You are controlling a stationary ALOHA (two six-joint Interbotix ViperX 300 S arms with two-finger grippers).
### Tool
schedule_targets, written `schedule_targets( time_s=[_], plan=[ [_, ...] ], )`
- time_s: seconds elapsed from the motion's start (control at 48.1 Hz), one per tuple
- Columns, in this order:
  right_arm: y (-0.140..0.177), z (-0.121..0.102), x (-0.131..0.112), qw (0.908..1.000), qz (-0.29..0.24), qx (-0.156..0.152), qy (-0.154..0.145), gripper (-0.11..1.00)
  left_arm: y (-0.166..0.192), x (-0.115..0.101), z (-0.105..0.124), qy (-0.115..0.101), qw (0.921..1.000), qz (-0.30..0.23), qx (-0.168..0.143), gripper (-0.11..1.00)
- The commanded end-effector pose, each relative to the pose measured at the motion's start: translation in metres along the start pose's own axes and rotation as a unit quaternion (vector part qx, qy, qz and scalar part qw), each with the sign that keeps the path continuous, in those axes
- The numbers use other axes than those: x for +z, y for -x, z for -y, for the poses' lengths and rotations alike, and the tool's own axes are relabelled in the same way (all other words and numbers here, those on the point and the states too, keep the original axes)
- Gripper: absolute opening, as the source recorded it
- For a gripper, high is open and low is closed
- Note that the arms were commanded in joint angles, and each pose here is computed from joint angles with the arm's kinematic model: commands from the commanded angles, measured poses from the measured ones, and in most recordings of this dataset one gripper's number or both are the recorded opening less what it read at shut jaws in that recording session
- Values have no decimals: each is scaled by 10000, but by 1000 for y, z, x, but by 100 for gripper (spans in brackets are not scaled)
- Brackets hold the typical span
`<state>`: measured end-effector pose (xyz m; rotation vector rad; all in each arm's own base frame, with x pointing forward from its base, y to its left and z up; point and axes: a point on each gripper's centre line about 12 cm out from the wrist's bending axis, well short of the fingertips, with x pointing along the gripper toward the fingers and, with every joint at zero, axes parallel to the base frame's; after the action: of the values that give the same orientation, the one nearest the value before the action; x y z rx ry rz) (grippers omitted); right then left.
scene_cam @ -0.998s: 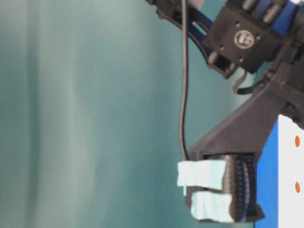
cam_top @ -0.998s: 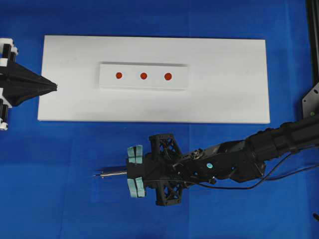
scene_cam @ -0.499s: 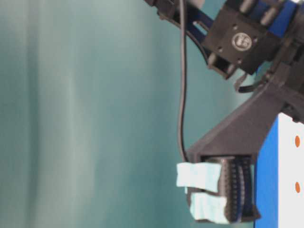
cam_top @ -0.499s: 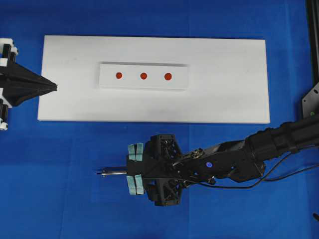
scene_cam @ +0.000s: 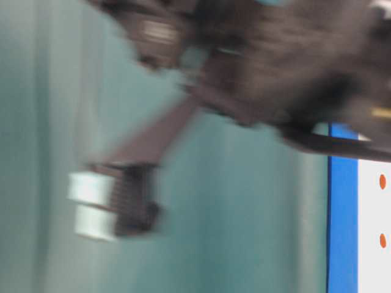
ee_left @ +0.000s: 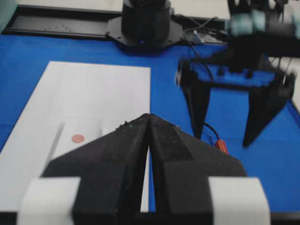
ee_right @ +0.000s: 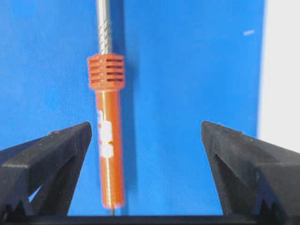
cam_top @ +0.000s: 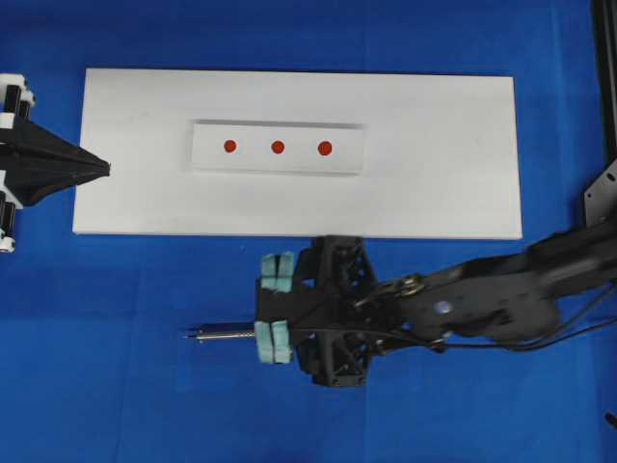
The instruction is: Touch the tip of the soldering iron to the mark.
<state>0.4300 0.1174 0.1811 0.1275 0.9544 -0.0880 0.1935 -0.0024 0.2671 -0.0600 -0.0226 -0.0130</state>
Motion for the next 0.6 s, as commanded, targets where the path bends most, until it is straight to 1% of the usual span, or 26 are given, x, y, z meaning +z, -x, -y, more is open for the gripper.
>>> schedule_targets(
  time_s=[0.0, 0.083, 0.208, 0.291, 0.437, 0.582],
  plan=[
    [38, -5, 19, 9993, 348, 110, -5, 85, -1, 4, 0, -7, 10000, 61, -6, 0],
    [48, -4, 20, 9991, 406, 91, 33, 85, -1, 4, 0, -7, 10000, 61, -6, 0],
    [47, 0, 22, 9991, 429, 33, 59, 85, -1, 4, 0, -7, 10000, 61, -6, 0],
    [46, 8, 25, 9989, 462, -63, 75, 85, -1, 4, 0, -7, 10000, 61, -6, 0],
    [43, 38, 34, 9981, 505, -338, -12, 85, -1, 4, 0, -7, 10000, 61, -6, 0],
    [41, 79, 42, 9967, 499, -642, -52, 85, -1, 4, 0, -7, 10000, 53, -5, 0]
  ],
)
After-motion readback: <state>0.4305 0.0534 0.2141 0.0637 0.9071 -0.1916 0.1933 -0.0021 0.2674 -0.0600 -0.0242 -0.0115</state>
